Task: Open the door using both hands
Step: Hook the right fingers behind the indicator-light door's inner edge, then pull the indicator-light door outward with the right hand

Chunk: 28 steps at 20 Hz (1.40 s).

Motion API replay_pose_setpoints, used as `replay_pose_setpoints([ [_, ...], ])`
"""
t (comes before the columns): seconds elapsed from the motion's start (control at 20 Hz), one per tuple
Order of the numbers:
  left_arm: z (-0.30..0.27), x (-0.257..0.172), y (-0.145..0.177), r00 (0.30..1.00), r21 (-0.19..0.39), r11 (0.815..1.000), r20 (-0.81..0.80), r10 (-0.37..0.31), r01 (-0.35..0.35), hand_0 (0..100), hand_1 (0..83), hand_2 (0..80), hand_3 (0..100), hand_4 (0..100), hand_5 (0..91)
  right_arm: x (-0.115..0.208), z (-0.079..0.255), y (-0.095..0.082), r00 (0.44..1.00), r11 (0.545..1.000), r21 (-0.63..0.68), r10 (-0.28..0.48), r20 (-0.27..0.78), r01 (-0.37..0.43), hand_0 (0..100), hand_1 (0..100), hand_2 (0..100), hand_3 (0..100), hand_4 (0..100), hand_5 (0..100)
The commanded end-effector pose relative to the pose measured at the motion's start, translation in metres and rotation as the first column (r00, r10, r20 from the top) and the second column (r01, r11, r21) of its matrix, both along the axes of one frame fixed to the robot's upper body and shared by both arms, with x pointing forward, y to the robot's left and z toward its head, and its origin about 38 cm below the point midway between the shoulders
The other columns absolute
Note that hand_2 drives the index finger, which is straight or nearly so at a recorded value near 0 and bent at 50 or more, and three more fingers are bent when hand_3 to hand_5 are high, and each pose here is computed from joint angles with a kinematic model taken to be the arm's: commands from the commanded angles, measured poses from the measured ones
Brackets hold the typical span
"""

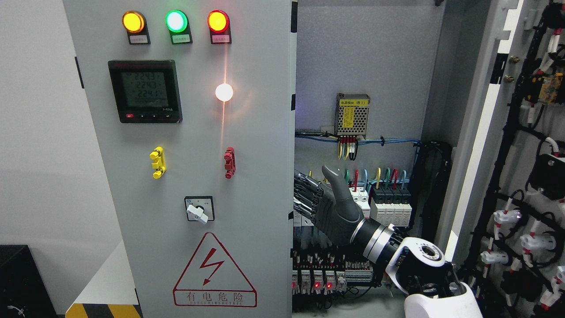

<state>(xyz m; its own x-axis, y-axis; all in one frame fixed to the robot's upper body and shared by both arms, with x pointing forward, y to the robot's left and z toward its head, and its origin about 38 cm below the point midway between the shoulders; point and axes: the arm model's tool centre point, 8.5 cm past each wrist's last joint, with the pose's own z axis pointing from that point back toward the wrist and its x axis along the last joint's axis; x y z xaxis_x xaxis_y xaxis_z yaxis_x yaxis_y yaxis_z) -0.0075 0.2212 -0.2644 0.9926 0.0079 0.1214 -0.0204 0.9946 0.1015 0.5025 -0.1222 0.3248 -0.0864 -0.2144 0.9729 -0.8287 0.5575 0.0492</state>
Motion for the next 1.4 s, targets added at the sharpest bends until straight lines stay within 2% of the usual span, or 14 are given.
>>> replay_pose_setpoints([
  [0.0,0.000,-0.001,0.001,0.999,0.003,0.999,-0.002,0.032,-0.032,0,0.0,0.0,0,0,0.0,0.001,0.000,-0.001,1.000,1.000,0.000,0.008,0.000,-0.008,0,0,0,0,0,0],
  [0.35,0.000,0.000,0.002,0.999,0.003,0.999,0.000,0.034,-0.034,0,0.0,0.0,0,0,0.0,-0.002,0.003,-0.002,1.000,1.000,0.001,0.016,0.014,-0.016,0,0,0,0,0,0],
  [0.45,0.000,-0.001,0.001,0.999,0.003,0.999,-0.002,0.032,-0.032,0,0.0,0.0,0,0,0.0,-0.009,0.008,-0.003,0.998,0.998,0.009,0.055,0.036,-0.055,0,0,0,0,0,0],
  [0.75,0.000,0.000,0.002,0.999,0.003,0.999,0.000,0.034,-0.034,0,0.0,0.0,0,0,0.0,-0.029,0.013,-0.007,0.992,0.994,0.021,0.102,0.080,-0.104,0,0,0,0,0,0],
  [1.1,0.000,0.000,0.002,0.999,0.003,0.999,0.000,0.034,-0.034,0,0.0,0.0,0,0,0.0,-0.043,0.006,0.020,0.980,0.983,-0.037,0.180,0.084,-0.177,0,0,0,0,0,0],
  [1.25,0.000,0.000,0.001,0.999,0.003,0.999,0.000,0.032,-0.032,0,0.0,0.0,0,0,0.0,-0.050,0.000,0.033,0.966,0.968,-0.068,0.247,0.080,-0.242,0,0,0,0,0,0],
  [1.35,0.000,0.000,0.002,0.999,0.003,0.999,0.000,0.034,-0.034,0,0.0,0.0,0,0,0.0,-0.052,-0.003,0.037,0.962,0.963,-0.077,0.262,0.075,-0.257,0,0,0,0,0,0],
])
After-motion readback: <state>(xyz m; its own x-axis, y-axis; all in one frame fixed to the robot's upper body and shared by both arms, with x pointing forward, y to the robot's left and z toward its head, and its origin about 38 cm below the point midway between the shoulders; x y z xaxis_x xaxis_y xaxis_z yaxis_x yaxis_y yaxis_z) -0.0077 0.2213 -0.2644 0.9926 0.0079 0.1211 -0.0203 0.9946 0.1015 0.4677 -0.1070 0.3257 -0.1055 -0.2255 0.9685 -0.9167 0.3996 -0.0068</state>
